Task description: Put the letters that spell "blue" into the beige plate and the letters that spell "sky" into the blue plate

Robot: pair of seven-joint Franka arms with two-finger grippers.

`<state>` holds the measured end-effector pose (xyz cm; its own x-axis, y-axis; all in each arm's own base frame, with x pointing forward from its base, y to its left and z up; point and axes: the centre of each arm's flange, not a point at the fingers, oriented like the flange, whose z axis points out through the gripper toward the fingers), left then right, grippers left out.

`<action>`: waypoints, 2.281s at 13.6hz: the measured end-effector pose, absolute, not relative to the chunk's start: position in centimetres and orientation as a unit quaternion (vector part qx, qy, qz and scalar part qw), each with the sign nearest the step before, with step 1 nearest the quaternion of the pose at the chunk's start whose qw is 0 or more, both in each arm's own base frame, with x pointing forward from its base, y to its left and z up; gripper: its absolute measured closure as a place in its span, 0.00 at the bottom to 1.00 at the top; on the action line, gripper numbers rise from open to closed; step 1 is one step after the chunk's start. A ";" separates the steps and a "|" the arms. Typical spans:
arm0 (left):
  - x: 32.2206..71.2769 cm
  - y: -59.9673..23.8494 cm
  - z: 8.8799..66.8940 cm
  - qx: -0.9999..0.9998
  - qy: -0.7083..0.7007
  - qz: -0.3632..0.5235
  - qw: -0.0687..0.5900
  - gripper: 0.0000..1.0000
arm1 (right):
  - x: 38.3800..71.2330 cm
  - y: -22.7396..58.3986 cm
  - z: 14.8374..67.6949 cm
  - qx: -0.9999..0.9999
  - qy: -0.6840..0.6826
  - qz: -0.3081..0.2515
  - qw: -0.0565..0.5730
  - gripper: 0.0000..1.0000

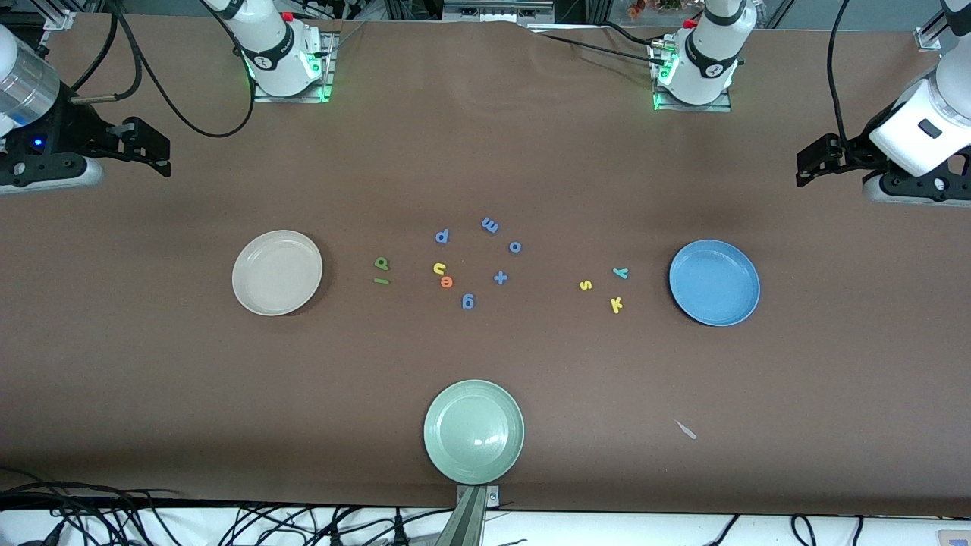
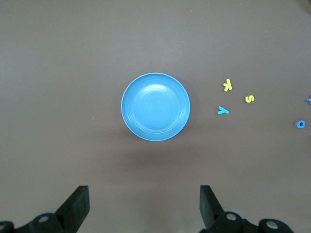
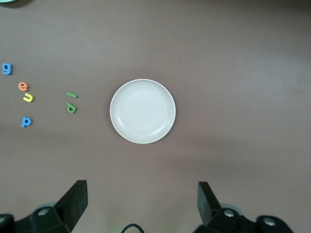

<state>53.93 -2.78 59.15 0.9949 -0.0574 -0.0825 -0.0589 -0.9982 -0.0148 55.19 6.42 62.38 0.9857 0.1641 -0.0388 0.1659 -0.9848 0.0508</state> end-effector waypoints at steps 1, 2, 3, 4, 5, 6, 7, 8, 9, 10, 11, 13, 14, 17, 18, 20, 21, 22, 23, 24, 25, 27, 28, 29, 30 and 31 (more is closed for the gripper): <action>53.9 -2.8 59.1 -0.999 0.029 0.041 0.009 0.00 | 55.2 6.4 62.4 0.996 0.083 -0.017 0.027 0.00; 53.9 -2.8 59.1 -0.999 0.029 0.042 0.009 0.00 | 55.2 6.5 62.4 0.996 0.083 -0.017 0.027 0.00; 53.9 -2.8 59.1 -0.999 0.029 0.042 0.009 0.00 | 55.2 6.5 62.4 0.996 0.083 -0.017 0.027 0.00; 53.9 -2.8 59.1 -0.999 0.029 0.043 0.009 0.00 | 55.2 6.5 62.4 0.996 0.083 -0.017 0.027 0.00; 53.9 -2.8 59.1 -0.999 0.029 0.043 0.009 0.00 | 55.2 6.5 62.4 0.996 0.083 -0.017 0.027 0.00; 53.9 -2.8 59.1 -0.999 0.029 0.043 0.009 0.00 | 55.2 6.5 62.4 0.996 0.083 -0.017 0.027 0.00; 53.9 -2.8 59.1 -0.999 0.030 0.043 0.009 0.00 | 55.2 6.5 62.4 0.996 0.084 -0.016 0.027 0.00; 53.9 -2.9 59.1 -0.999 0.030 0.043 0.009 0.00 | 55.2 6.5 62.4 0.996 0.083 -0.014 0.027 0.00; 53.9 -2.9 59.1 -0.999 0.031 0.043 0.009 0.00 | 55.3 6.5 62.4 0.996 0.083 -0.013 0.027 0.00; 53.9 -3.0 59.1 -0.999 0.031 0.044 0.009 0.00 | 55.3 6.4 62.4 0.996 0.083 -0.013 0.027 0.00; 53.8 -3.0 59.1 -0.998 0.031 0.045 0.009 0.00 | 55.3 6.3 62.4 0.996 0.082 -0.014 0.027 0.00; 53.8 -3.3 59.1 -0.998 0.033 0.046 0.009 0.00 | 55.2 6.0 62.4 0.996 0.079 -0.019 0.027 0.00; 53.8 -3.5 59.1 -0.998 0.035 0.046 0.009 0.00 | 55.2 5.9 62.3 0.996 0.078 -0.021 0.026 0.00; 53.8 -3.8 59.0 -0.998 0.037 0.047 0.004 0.00 | 54.9 6.1 62.1 0.996 0.077 -0.032 0.017 0.00; 53.8 -3.8 58.8 -0.998 0.037 0.049 0.003 0.00 | 54.8 6.1 62.1 0.996 0.077 -0.037 0.014 0.00; 53.8 -4.0 58.4 -0.998 0.038 0.054 0.003 0.00 | 54.4 6.0 62.1 0.996 0.076 -0.047 0.009 0.00; 53.9 -4.2 57.9 -0.997 0.040 0.059 0.003 0.00 | 54.3 6.0 62.1 0.996 0.076 -0.048 0.008 0.00; 54.0 -4.7 57.3 -0.997 0.045 0.065 0.003 0.00 | 54.3 6.1 62.2 0.996 0.076 -0.049 0.007 0.00; 54.4 -5.6 56.4 -0.996 0.051 0.071 0.003 0.00 | 54.2 6.1 62.2 0.996 0.076 -0.050 0.007 0.00; 54.9 -6.6 55.4 -0.996 0.053 0.075 0.003 0.00 | 54.2 6.0 62.2 0.996 0.076 -0.051 0.007 0.00; 55.6 -7.8 54.1 -0.996 0.051 0.077 0.001 0.00 | 54.2 6.0 62.2 0.996 0.076 -0.052 0.007 0.00; 57.1 -10.1 51.0 -0.996 0.041 0.078 0.001 0.00 | 54.1 6.0 62.2 0.996 0.076 -0.053 0.007 0.00; 58.0 -11.0 49.4 -0.996 0.038 0.075 -0.001 0.00 | 54.1 6.0 62.2 0.996 0.076 -0.052 0.007 0.00; 58.9 -12.0 47.7 -0.997 0.035 0.071 -0.004 0.00 | 54.1 6.0 62.3 0.996 0.076 -0.052 0.007 0.00; 59.6 -12.8 45.9 -0.997 0.028 0.072 -0.005 0.00 | 54.1 6.0 62.3 0.996 0.076 -0.052 0.007 0.00; 60.1 -13.4 44.2 -0.997 0.018 0.078 -0.006 0.00 | 54.1 6.0 62.3 0.996 0.076 -0.052 0.007 0.00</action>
